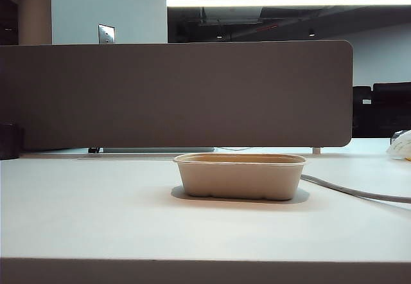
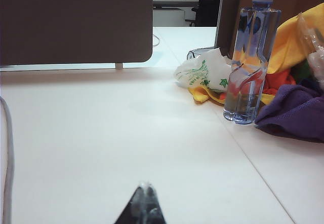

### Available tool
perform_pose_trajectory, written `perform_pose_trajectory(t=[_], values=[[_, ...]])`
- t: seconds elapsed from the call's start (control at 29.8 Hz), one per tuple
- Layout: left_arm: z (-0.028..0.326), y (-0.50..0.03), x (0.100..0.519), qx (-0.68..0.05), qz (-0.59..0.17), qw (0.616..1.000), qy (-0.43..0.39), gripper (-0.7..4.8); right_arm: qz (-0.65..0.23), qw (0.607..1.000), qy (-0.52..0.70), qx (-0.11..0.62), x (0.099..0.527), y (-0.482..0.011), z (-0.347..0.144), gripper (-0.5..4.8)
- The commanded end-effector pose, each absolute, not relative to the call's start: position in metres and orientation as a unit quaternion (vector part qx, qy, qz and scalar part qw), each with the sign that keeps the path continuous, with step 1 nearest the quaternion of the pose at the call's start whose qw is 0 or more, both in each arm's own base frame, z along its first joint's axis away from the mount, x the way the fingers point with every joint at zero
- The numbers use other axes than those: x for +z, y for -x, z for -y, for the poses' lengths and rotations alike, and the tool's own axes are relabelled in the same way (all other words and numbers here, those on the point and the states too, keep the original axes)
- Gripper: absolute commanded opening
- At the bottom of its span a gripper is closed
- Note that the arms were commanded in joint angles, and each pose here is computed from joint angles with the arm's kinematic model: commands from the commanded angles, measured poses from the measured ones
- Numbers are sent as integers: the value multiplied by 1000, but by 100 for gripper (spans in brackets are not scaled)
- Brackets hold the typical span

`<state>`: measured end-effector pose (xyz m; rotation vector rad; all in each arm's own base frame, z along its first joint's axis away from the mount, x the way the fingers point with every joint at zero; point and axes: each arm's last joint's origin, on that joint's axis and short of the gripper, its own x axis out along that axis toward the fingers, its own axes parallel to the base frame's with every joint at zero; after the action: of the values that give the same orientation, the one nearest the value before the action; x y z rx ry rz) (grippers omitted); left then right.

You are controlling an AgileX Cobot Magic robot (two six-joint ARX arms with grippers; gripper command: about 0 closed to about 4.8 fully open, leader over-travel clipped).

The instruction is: Take out the cleaning sponge from the paper lunch box and place it on the table.

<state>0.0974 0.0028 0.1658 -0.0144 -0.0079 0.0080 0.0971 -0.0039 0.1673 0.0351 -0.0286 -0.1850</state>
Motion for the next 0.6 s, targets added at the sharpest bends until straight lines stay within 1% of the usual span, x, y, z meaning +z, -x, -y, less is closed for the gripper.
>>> perform_pose_trajectory(t=[0.03, 0.54, 0.6], values=[[-3, -97, 167, 6, 10, 1000, 4, -5, 20, 995, -19, -91, 169, -97, 4, -5], [-3, -97, 167, 6, 10, 1000, 4, -5, 20, 996, -19, -89, 169, -97, 2, -5], [-3, -97, 167, 6, 10, 1000, 4, -5, 20, 997, -19, -76, 169, -97, 0, -5]])
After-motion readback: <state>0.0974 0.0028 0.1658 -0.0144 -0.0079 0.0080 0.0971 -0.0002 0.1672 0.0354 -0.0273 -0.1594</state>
